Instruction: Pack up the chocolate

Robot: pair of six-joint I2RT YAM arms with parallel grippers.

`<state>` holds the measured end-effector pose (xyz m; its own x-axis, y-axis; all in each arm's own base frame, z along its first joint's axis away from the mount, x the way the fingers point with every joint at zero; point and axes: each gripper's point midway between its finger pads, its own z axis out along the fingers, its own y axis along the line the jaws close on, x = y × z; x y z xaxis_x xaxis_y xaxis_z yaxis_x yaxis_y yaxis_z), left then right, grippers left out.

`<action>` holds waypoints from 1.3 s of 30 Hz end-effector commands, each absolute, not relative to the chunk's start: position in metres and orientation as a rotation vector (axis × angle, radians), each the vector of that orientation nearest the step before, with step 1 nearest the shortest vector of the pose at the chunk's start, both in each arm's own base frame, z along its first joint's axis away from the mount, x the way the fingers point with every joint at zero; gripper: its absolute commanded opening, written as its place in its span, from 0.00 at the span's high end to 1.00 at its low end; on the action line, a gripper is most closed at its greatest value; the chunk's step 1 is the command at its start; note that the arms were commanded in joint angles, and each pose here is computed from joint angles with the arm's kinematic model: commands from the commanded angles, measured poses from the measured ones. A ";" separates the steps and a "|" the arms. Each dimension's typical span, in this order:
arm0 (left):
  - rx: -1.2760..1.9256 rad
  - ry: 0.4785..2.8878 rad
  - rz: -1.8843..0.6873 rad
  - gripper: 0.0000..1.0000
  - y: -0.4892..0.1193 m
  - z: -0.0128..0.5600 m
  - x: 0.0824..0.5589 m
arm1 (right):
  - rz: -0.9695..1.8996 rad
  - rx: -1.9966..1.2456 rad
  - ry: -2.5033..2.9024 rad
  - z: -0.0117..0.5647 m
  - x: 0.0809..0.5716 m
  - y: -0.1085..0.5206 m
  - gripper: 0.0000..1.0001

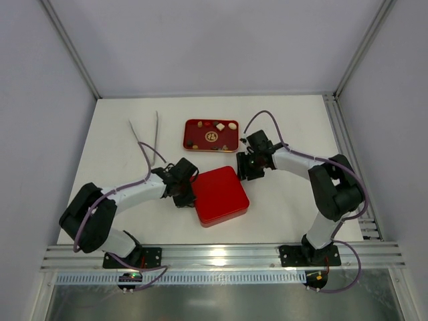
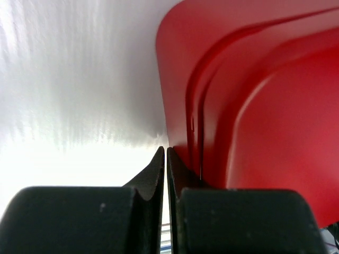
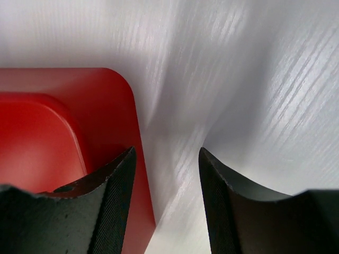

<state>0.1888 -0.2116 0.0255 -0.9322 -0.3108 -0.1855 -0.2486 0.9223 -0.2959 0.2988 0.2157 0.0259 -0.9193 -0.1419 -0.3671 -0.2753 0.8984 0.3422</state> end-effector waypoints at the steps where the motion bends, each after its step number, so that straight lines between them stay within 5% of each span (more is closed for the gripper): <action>1: -0.335 2.743 -0.579 1.00 -0.245 0.053 0.225 | 0.661 -0.351 2.684 0.047 0.278 0.247 0.46; 12: -0.313 2.744 -0.598 1.00 -0.244 0.058 0.239 | 0.518 -0.262 2.674 0.050 0.277 0.234 0.39; 31: -0.335 2.752 -0.618 0.97 -0.197 0.076 0.262 | 0.664 0.036 2.571 0.068 0.289 0.189 0.35; 39: -0.345 2.702 -0.648 0.74 -0.183 0.100 0.260 | 0.758 0.179 2.481 0.078 0.290 0.171 0.34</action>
